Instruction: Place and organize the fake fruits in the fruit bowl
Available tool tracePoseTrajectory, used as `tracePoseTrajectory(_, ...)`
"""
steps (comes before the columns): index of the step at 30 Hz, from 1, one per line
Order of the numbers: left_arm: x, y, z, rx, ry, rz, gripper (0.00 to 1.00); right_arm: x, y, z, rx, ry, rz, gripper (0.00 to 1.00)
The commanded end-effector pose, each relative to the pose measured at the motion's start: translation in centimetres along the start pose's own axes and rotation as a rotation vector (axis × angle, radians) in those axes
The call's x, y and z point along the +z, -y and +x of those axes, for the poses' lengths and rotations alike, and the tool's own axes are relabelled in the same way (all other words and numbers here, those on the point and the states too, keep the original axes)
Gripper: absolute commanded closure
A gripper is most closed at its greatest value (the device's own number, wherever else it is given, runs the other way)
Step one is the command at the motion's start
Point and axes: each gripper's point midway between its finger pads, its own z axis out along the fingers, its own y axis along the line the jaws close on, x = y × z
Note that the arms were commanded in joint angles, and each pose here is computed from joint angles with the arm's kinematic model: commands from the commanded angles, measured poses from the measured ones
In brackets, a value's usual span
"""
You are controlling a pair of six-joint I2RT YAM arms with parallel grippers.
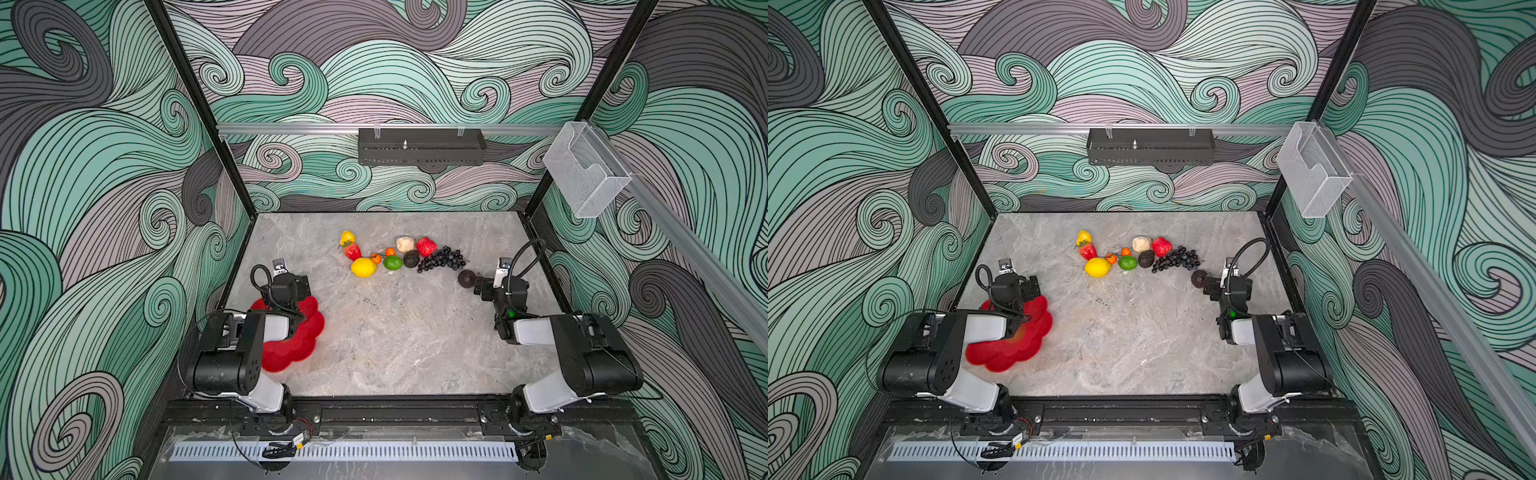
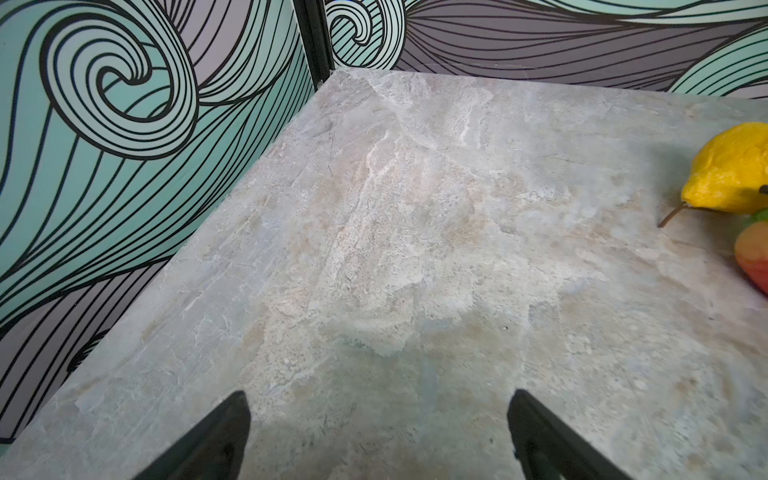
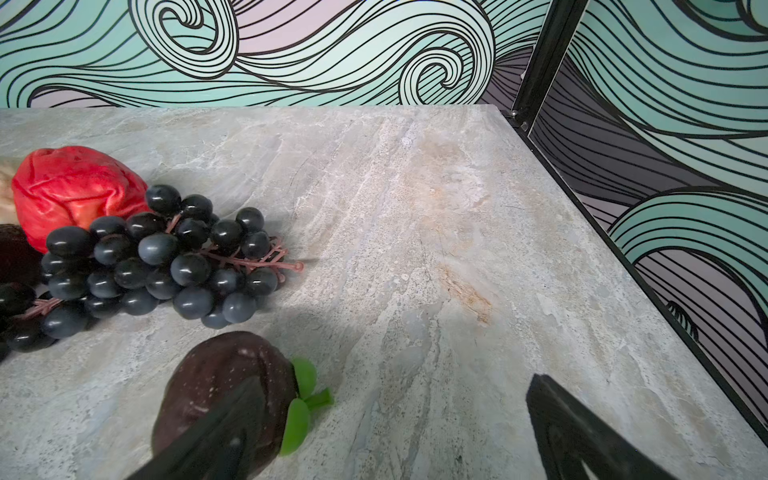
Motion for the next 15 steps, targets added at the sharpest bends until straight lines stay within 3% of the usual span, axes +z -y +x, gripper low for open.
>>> tracePoseTrajectory(1,0.0,0.1,-1.7,-0.023,0.041,-0.002,0.01,0.1,0.1,-1.0,0.017,0.026,-0.002,0.01)
tracePoseTrajectory(8,0.1,0.6,-1.5,-0.056,0.029,0.129,0.01,0.1,0.1,-1.0,0.016,0.026,-0.002,0.01)
tracePoseTrajectory(12,0.1,2.7,-1.5,-0.036,0.008,0.338,0.01,0.1,0.1,-1.0,0.016,0.026,-0.002,0.01)
tracePoseTrajectory(15,-0.1,2.7,-1.5,-0.043,0.018,0.355,0.01,0.1,0.1,-1.0,0.017,0.025,-0.001,0.01)
